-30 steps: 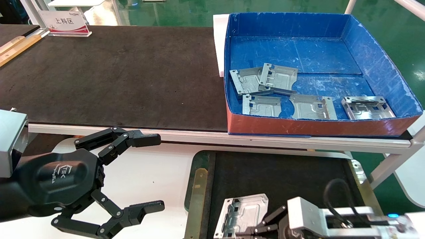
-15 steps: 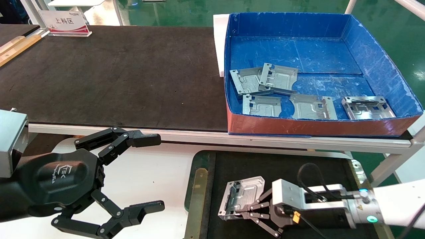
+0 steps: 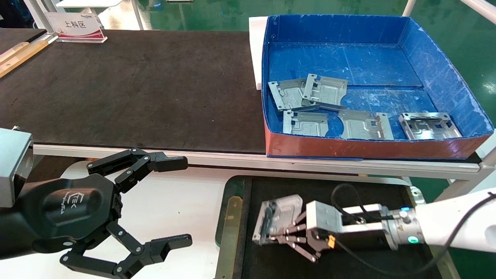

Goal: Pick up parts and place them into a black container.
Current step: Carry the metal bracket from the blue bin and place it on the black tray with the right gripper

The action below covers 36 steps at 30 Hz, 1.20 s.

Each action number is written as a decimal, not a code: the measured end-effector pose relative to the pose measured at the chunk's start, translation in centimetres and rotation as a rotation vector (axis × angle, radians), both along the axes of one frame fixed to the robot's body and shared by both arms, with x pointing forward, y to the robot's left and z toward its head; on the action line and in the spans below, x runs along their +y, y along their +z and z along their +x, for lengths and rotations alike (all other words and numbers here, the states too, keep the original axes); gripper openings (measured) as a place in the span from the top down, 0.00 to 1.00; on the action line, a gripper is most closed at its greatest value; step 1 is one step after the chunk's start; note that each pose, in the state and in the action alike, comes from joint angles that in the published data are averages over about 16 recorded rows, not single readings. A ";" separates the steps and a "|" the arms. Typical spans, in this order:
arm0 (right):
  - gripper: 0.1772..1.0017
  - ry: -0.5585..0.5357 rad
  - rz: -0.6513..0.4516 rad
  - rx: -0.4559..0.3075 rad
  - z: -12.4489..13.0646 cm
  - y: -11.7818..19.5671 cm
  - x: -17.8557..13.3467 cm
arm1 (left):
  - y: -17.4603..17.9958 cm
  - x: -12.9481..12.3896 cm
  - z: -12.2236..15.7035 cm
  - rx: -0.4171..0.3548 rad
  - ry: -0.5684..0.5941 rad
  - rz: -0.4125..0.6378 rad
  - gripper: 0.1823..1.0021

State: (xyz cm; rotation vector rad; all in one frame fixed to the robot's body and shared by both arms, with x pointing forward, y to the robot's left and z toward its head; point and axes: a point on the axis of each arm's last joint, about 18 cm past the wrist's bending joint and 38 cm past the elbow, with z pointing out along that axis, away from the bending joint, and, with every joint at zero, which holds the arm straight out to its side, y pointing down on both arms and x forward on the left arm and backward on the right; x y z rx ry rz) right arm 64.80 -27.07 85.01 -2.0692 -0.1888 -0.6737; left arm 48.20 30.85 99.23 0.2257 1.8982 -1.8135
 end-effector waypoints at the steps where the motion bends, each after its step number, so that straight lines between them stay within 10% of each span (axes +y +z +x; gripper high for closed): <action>1: 0.98 -0.001 -0.001 -0.005 0.2 0.0 0.1 | 0.0 0.0 0.0 0.000 0.000 0.000 0.00; 36: 0.98 0.017 -0.077 -0.139 2.8 -0.1 1.7 | 0.0 0.0 0.0 0.000 0.000 0.000 0.00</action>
